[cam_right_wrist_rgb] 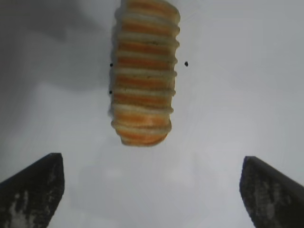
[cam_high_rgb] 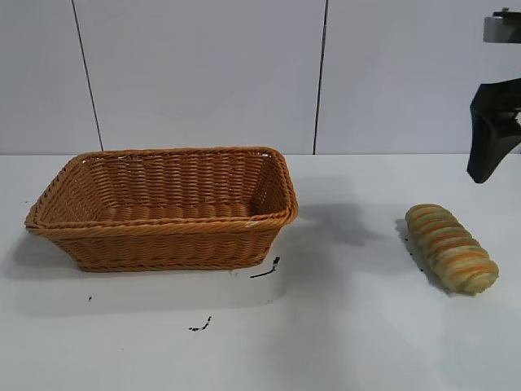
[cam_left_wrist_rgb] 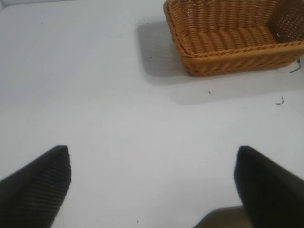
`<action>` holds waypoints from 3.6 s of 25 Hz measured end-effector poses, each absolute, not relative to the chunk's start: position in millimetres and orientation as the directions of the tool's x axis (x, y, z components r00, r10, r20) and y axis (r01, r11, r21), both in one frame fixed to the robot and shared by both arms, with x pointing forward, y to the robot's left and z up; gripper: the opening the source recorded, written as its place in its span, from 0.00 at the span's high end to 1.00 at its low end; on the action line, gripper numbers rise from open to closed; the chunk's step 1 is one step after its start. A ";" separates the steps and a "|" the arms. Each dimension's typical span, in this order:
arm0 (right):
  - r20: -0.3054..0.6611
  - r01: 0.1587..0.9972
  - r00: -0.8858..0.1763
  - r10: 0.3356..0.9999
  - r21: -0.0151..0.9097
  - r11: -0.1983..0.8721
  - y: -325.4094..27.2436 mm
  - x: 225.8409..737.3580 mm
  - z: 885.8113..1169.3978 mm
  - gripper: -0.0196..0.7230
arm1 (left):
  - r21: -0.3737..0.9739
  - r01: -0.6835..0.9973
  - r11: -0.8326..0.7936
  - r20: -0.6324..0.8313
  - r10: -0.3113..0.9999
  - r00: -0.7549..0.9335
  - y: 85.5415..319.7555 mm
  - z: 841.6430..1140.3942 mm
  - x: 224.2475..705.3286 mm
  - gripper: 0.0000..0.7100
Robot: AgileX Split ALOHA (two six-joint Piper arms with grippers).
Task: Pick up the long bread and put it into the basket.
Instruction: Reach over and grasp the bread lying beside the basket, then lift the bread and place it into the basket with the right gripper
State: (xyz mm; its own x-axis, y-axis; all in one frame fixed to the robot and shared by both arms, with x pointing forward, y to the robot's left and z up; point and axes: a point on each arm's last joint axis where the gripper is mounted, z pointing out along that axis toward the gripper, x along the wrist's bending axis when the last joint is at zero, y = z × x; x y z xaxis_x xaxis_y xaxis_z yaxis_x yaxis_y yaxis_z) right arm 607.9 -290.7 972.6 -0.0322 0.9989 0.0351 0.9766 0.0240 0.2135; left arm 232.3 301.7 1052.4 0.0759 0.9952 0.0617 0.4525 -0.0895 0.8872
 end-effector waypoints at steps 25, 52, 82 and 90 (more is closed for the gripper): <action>-0.011 0.958 -0.098 0.995 0.270 0.097 -264.3 622.8 949.4 0.04 | 0.887 0.453 -0.090 0.062 0.995 0.076 301.7 1052.4 232.3 0.02; -0.009 0.977 -0.067 0.998 0.204 0.068 -269.5 637.0 878.7 0.59 | 0.887 0.453 -0.090 0.062 0.995 0.076 301.7 1052.4 232.3 0.02; -0.143 0.746 -0.460 0.876 0.474 0.468 -146.0 674.2 1066.4 0.78 | 0.887 0.453 -0.090 0.062 0.995 0.076 301.7 1052.4 232.3 0.02; -0.297 0.364 -0.797 0.525 0.459 0.811 -13.5 654.4 1038.5 0.79 | 0.887 0.453 -0.090 0.062 0.995 0.076 301.7 1052.4 232.3 0.02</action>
State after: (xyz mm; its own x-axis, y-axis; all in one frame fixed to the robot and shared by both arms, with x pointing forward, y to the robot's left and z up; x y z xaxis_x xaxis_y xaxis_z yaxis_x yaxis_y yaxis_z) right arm 654.4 -13.5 1038.5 -0.7973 0.5255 -0.2969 0.3636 0.8108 0.4586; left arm 232.3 301.7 1052.4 0.0759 0.9952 0.0617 0.4525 -0.0895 0.8872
